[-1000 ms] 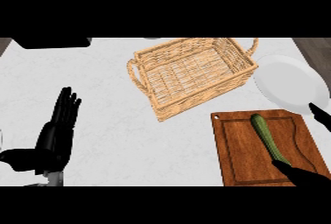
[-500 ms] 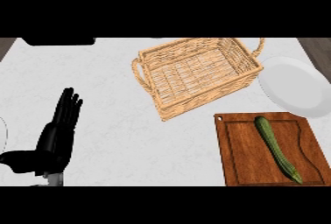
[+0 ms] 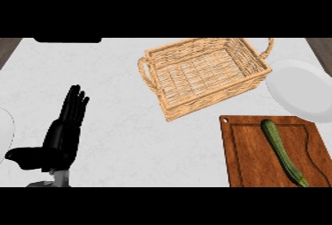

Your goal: Pick the squash from the cutting board and place it in the basket

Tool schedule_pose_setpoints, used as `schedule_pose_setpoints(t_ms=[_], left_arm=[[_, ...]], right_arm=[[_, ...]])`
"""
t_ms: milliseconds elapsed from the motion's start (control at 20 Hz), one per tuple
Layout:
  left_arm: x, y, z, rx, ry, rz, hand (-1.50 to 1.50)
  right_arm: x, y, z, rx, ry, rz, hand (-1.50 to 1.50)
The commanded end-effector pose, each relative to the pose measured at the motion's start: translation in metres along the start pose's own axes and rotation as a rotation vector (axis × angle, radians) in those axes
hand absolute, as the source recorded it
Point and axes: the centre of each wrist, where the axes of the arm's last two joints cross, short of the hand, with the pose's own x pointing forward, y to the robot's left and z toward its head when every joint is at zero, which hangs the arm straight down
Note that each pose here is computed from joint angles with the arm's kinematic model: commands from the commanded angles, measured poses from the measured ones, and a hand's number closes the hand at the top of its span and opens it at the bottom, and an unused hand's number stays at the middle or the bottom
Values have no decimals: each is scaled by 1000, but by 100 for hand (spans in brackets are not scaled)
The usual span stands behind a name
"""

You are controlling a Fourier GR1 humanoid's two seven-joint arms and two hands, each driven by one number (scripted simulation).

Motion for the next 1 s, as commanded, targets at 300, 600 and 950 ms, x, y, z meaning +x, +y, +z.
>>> schedule_pose_setpoints(t_ms=[300, 600, 950], left_arm=[[4, 7, -5, 1, 4, -1, 0], [-5, -6, 1, 3, 8, -6, 0], [-6, 15, -5, 16, -3, 4, 0]], right_arm=[[-11, 21, -21, 42, 160, 94, -150], [-15, 47, -37, 50, 151, 53, -150], [-17, 86, -54, 39, 101, 48, -150]])
